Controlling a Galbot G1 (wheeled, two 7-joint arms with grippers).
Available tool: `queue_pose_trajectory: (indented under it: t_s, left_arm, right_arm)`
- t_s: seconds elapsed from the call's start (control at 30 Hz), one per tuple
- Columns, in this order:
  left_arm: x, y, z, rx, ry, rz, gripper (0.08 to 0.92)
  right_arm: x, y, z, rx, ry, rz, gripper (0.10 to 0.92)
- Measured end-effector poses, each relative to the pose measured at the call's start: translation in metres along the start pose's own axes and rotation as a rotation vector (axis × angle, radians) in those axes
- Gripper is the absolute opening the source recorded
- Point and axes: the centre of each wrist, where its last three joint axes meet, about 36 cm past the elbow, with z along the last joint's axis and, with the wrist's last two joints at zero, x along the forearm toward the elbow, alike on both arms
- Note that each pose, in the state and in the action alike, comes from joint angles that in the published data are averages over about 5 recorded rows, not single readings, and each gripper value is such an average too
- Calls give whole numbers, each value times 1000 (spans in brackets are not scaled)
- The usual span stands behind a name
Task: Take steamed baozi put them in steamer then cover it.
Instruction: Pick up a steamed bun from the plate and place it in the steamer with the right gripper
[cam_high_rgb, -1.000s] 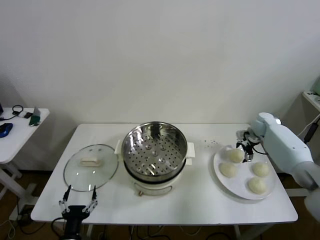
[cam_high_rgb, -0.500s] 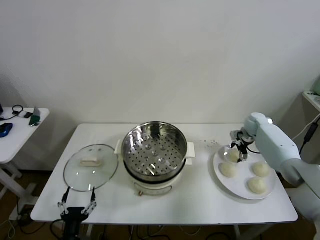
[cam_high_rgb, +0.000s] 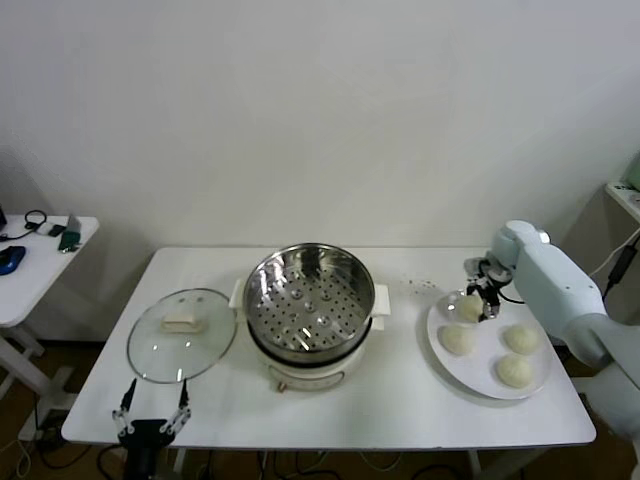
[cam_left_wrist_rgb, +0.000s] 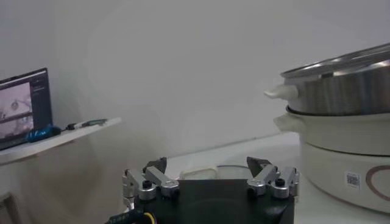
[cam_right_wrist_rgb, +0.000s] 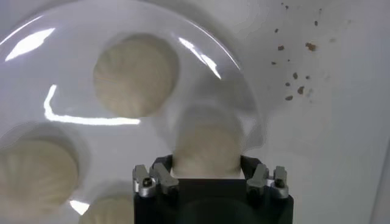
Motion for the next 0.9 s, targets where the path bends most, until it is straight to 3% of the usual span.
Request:
queue_pose_trajectory:
  t_s: [0.4,0.63,0.9]
  left_arm:
    - [7,0,-3,2,4,-11,823]
    - [11,2,-4,1,9,-14,823]
    - [17,3,-2,-4,17,-10,823]
  right_arm:
    - [119,-54,-82,324,13,123,729]
    - [189,-70,-173,634,40,194,729]
    - [219,-57,-286,974,49,225,729]
